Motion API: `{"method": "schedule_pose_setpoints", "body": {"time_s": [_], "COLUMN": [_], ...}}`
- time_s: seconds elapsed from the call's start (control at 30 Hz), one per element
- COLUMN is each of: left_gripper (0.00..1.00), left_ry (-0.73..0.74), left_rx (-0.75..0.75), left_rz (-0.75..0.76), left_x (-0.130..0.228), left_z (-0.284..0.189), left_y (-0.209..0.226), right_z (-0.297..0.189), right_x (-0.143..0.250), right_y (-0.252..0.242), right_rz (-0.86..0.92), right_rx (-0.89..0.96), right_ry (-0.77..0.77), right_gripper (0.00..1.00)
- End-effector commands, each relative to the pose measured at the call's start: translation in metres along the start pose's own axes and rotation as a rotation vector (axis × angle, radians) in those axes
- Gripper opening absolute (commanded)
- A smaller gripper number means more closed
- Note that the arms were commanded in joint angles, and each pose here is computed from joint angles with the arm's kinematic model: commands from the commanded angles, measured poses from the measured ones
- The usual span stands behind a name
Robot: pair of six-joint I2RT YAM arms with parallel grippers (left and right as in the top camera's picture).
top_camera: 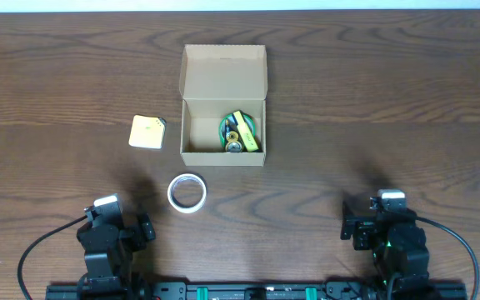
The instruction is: Pack container
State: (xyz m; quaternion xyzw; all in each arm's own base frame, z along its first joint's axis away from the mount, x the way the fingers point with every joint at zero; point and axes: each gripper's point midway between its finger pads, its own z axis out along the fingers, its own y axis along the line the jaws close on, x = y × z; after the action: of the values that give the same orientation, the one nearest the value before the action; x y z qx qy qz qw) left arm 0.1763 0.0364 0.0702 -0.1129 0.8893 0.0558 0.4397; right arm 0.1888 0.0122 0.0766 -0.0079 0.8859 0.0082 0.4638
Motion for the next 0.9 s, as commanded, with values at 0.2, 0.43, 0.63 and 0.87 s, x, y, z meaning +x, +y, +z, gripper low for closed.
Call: {"method": "schedule_pose_setpoints", "body": {"time_s": [0.2, 0.43, 0.63, 0.87], "left_gripper": [0.95, 0.95, 0.95, 0.95], "left_ry": [0.079, 0.119, 0.107, 0.172], "left_rx": [-0.016, 0.206, 0.204, 0.189], "left_rz": [0.035, 0.027, 0.028, 0.030], "left_x": [-0.011, -0.082, -0.164, -0.204], "left_z": [-0.005, 0.000, 0.019, 0.059], "left_y": [0.001, -0.048, -0.061, -0.071], "right_z": [0.002, 0.002, 0.002, 0.002], "right_x": [0.002, 0.002, 0.002, 0.002], "right_y": [-0.004, -0.004, -0.004, -0.004], "right_rz": [-0.007, -0.007, -0.007, -0.007], "right_rx": [0.018, 0.018, 0.017, 0.018], "right_ry": [-0.001, -0.001, -0.001, -0.001], "right_gripper": [0.99, 0.99, 0.99, 0.99]}}
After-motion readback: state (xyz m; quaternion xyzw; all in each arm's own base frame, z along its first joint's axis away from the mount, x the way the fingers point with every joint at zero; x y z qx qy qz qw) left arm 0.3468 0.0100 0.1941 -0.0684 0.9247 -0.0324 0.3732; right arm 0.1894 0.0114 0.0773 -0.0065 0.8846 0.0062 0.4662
